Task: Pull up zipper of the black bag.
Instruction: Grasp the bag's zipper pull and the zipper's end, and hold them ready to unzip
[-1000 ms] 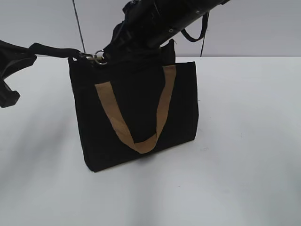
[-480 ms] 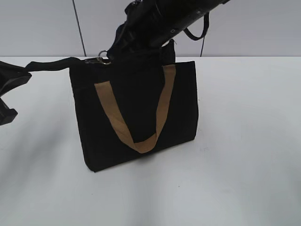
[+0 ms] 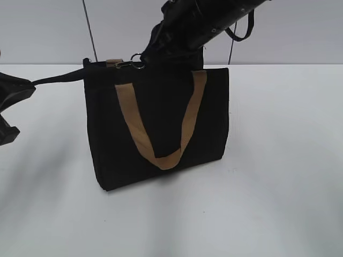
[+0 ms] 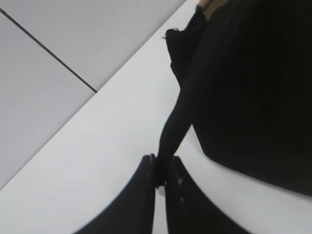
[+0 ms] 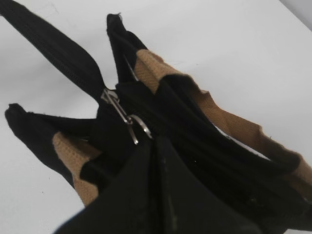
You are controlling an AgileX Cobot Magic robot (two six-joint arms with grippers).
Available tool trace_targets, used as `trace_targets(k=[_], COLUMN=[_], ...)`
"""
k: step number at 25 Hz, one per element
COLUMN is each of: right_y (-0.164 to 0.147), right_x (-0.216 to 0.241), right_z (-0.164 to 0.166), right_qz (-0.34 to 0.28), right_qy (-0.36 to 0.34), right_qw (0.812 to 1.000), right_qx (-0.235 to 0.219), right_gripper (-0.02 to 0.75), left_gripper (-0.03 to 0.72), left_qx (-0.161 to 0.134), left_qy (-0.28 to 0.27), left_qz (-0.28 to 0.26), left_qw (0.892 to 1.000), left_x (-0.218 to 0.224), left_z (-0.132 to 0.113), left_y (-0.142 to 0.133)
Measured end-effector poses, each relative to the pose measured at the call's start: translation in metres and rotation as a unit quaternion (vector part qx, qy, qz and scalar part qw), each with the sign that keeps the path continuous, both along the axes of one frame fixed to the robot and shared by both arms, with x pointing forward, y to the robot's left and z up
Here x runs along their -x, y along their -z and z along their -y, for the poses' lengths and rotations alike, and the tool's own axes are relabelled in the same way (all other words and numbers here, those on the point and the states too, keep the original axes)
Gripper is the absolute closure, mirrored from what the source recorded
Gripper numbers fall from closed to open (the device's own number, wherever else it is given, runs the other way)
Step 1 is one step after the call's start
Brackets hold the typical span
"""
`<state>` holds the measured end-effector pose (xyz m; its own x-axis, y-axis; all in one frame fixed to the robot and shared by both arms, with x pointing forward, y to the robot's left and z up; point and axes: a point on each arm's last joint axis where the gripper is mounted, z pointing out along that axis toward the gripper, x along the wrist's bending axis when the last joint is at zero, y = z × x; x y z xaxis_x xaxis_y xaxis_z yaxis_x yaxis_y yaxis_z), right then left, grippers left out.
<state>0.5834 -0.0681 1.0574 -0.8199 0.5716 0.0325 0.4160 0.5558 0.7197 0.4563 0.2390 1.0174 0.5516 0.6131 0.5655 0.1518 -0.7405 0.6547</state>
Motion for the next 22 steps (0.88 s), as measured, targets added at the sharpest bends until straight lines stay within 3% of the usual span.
trace_targets(k=[12, 22], right_y=[0.002, 0.007], right_x=[-0.007, -0.01], right_z=[0.013, 0.022], right_qz=[0.016, 0.043], right_qy=[0.002, -0.01], right_qw=[0.999, 0.993], right_qx=[0.033, 0.105], right_gripper=[0.738, 0.738], left_gripper=[0.665, 0.666], left_qx=[-0.007, -0.01], left_qy=[-0.038, -0.041], left_qz=[-0.001, -0.001], left_qw=[0.999, 0.999], left_x=[-0.001, -0.001], left_z=[-0.006, -0.007], left_y=[0.001, 0.002])
